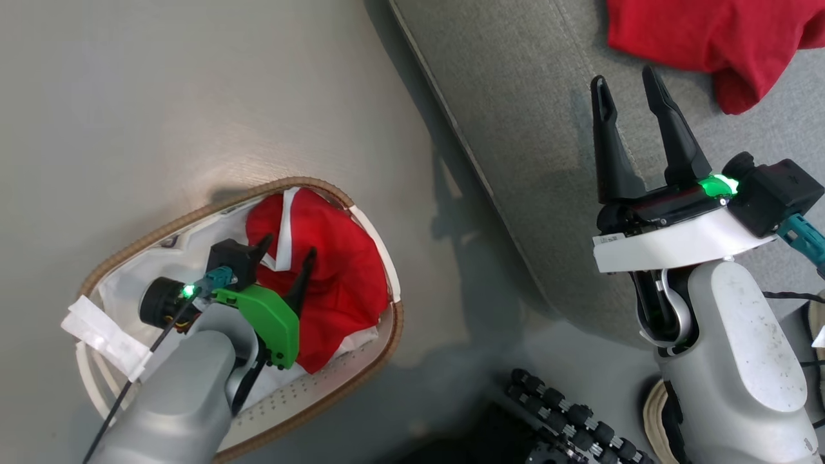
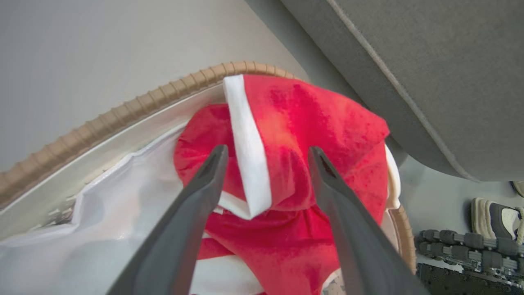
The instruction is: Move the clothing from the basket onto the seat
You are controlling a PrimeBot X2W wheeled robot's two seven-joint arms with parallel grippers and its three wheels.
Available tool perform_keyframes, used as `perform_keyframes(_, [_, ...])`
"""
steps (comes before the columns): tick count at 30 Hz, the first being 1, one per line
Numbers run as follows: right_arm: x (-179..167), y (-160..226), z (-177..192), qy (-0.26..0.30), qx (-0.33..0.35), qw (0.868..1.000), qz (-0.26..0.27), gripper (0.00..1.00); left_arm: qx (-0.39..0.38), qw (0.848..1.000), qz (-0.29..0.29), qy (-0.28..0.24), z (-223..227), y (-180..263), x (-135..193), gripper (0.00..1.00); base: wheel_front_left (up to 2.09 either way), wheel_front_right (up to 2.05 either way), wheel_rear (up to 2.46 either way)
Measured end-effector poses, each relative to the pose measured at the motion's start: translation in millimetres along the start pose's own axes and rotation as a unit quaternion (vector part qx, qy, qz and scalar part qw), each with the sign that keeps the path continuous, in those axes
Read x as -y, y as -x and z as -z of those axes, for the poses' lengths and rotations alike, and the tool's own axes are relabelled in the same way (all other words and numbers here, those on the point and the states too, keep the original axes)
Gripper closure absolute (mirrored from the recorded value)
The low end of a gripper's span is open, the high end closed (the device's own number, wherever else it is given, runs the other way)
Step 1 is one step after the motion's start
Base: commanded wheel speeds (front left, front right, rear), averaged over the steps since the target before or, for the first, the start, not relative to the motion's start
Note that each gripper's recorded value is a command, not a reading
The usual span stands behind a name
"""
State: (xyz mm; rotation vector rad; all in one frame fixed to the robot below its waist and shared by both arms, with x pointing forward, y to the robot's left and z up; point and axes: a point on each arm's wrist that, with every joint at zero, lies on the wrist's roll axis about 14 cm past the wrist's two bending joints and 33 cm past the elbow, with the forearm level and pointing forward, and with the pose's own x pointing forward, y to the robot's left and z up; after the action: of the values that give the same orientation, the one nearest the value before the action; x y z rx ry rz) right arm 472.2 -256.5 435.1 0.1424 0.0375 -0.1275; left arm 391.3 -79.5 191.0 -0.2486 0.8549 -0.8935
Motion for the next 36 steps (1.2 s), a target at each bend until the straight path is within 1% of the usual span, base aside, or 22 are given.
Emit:
perform_keyframes(6, [6.6, -0.5, 12.6, 0.006, -0.015, 1.000, 0.008, 0.00, -0.028, 1.000, 0.000, -0.005, 15.3, -12.8, -14.1, 0.00, 0.00, 0.00, 0.00])
perform_keyframes(13, [8.9, -1.3, 22.1, 0.009, -0.026, 1.000, 0.011, 0.00, -0.045, 0.998, 0.028, -0.013, 26.5, -20.1, -3.3, 0.00, 0.00, 0.00, 0.00])
perform_keyframes(14, [8.3, -2.1, 22.6, 0.008, -0.027, 1.000, 0.010, 0.00, -0.047, 0.998, 0.030, -0.012, 27.4, -19.8, -2.8, 0.42, 0.00, 0.00, 0.00])
perform_keyframes(15, [8.1, -2.7, 23.0, 0.008, -0.026, 1.000, 0.010, 0.00, -0.047, 0.998, 0.032, -0.011, 27.1, -19.7, -1.7, 1.00, 0.00, 0.00, 0.00])
perform_keyframes(19, [5.9, -4.7, 20.6, 0.006, -0.023, 1.000, 0.006, 0.00, -0.046, 0.998, 0.037, -0.010, 24.4, -16.3, 2.4, 1.00, 0.00, 0.00, 0.00])
perform_keyframes(26, [5.7, -2.7, 4.4, 0.006, -0.006, 1.000, 0.007, 0.00, -0.039, 0.999, 0.032, 0.014, 16.7, -3.4, 11.9, 1.00, 0.00, 0.00, 0.00])
perform_keyframes(28, [6.0, -0.2, -1.4, 0.006, -0.001, 1.000, 0.008, 0.00, -0.030, 0.999, 0.032, 0.019, 11.4, 1.8, 17.6, 1.00, 0.00, 0.00, 0.00])
perform_keyframes(36, [3.6, 18.5, -19.8, 0.004, 0.011, 1.000, 0.009, 0.00, 0.016, 0.999, 0.032, 0.013, -18.7, 31.7, 42.6, 1.00, 0.00, 0.00, 0.00])
